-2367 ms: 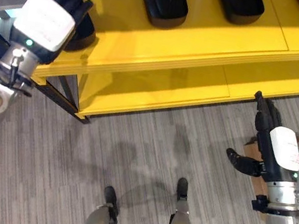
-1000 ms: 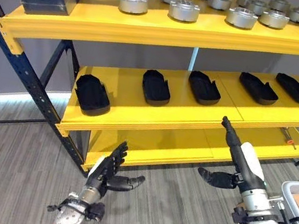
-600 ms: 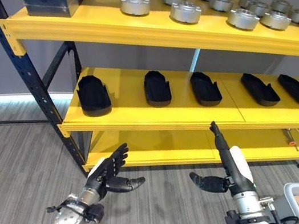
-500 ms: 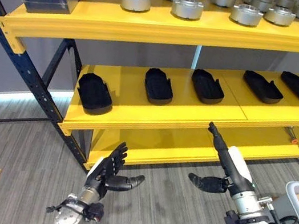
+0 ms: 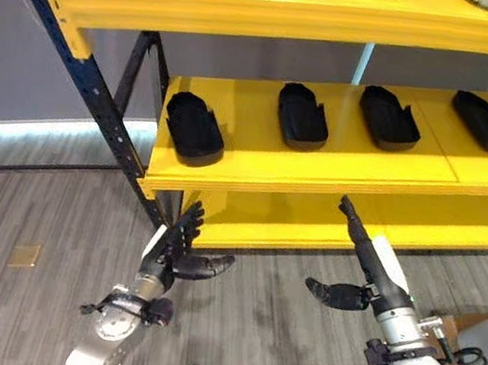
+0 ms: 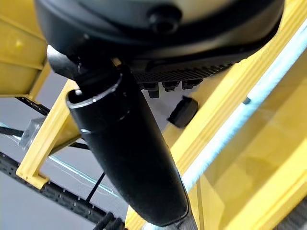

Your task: Move parts from the plastic box to the shelf.

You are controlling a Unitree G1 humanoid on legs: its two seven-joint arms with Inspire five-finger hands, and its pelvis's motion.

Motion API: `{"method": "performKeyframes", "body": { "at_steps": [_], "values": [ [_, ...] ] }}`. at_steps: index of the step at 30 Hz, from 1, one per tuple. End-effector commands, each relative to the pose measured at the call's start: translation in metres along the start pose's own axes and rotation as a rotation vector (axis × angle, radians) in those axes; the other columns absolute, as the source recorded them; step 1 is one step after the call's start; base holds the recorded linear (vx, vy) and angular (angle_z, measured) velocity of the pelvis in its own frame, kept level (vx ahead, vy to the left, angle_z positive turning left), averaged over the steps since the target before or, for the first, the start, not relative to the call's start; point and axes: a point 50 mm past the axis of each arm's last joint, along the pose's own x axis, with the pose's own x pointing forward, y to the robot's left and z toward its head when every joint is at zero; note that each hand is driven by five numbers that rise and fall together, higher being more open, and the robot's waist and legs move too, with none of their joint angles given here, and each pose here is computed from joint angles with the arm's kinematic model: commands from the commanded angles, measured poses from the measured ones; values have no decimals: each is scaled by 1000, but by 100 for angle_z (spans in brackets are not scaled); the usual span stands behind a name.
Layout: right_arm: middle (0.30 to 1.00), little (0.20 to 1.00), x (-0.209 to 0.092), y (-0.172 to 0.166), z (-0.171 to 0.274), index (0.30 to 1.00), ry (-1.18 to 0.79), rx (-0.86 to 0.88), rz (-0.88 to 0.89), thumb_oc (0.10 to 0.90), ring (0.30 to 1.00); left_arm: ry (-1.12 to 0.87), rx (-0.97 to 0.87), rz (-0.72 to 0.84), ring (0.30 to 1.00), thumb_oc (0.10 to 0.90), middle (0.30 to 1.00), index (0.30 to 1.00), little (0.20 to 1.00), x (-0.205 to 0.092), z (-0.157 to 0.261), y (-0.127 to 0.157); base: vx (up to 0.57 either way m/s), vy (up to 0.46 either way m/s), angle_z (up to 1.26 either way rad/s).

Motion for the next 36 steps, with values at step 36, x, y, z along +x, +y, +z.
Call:
{"method": "performKeyframes", "body": {
  "at_steps": [36],
  "values": [
    [1000,1000,-16,-53,16,1000,-118,-105,-110,900,1000,-234,-37,-158,1000,900,1000,1000,1000,-2,38,-25,106,-146,5]
  ]
}}
